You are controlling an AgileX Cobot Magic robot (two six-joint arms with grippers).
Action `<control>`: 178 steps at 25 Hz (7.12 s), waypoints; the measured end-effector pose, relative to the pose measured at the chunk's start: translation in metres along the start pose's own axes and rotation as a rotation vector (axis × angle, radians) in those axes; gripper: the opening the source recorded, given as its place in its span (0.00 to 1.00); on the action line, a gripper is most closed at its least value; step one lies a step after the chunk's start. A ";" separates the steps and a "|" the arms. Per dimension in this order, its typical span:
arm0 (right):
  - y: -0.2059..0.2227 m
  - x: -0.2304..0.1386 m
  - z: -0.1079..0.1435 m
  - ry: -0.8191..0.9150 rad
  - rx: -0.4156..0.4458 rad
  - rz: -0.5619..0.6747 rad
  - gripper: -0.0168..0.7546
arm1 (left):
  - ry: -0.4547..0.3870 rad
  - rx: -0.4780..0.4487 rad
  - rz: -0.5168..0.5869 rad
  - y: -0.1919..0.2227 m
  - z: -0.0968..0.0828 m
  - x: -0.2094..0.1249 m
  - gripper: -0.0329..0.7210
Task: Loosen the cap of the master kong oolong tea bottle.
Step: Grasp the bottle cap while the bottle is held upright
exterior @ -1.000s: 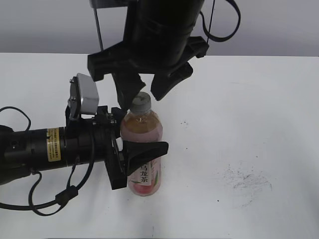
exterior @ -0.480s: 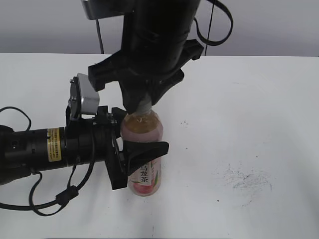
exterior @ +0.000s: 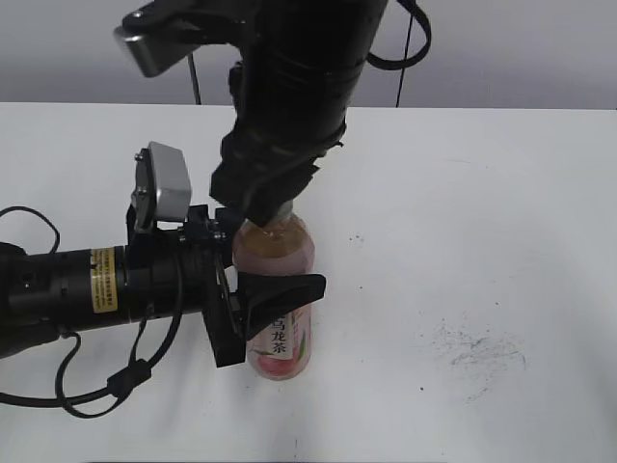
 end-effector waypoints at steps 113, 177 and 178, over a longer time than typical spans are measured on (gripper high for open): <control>-0.002 0.002 0.005 -0.217 0.016 -0.004 0.58 | 0.035 -0.053 0.011 0.001 -0.004 0.000 0.63; -0.006 -0.005 0.007 -0.166 0.008 0.002 0.37 | 0.033 -0.053 0.011 0.001 -0.003 0.000 0.63; -0.006 -0.005 0.007 -0.247 0.009 0.002 0.37 | 0.034 -0.053 0.011 0.001 -0.004 0.000 0.63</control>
Point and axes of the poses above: a point on each arm's last joint axis where the gripper is mounted, y pointing out along that axis toward the gripper, z along the wrist's bending axis when the last joint is at zero, x = y × z, the point moved 1 cm from there along y, pointing out along that axis toward the gripper, and after that the axes turned 3 degrees about y, right-handed, at the moved point
